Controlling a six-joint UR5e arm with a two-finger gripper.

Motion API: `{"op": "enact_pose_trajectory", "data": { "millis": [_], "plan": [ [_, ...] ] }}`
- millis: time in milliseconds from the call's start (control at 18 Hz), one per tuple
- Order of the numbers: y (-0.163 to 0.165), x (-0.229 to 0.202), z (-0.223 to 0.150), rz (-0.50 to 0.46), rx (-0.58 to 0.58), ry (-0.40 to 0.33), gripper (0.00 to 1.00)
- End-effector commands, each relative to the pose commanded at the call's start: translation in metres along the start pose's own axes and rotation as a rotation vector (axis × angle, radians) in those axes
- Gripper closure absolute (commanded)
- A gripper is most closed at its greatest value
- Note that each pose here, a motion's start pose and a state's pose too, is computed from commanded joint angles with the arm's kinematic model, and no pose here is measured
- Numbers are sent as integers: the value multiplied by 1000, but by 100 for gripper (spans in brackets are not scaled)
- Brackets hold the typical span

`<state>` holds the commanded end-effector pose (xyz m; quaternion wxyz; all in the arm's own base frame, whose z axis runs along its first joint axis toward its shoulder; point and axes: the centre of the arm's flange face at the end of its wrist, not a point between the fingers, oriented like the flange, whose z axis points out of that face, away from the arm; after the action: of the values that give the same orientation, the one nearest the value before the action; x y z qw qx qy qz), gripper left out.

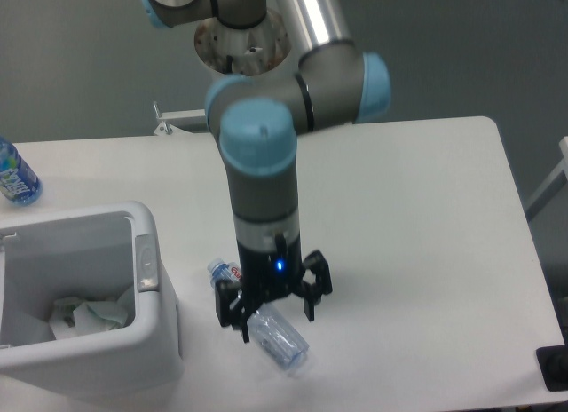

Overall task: Place the trash in the trash can
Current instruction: 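Move the open gripper back over the clear plastic bottle, then lower onto the bottle's bottom end and close the gripper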

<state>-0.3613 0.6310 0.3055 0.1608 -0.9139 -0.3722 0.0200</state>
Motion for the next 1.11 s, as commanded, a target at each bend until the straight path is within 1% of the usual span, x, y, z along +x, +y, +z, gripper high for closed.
{"op": "enact_pose_trajectory", "data": {
  "millis": [56, 222, 278, 444, 500, 611, 667, 1111],
  "plan": [
    [2, -2, 15, -3, -24, -4, 0],
    [8, -5, 39, -4, -63, -17, 0],
    [15, -7, 48, -3, -83, -21, 0],
    [23, -14, 60, -9, -110, -30, 0],
    [25, -18, 66, -11, -123, -38, 0],
    [33, -29, 80, -13, -148, -85, 0],
    [34, -31, 82, -14, -152, -99, 0],
    [32, -30, 83, -21, -150, -89, 0]
  ]
}}
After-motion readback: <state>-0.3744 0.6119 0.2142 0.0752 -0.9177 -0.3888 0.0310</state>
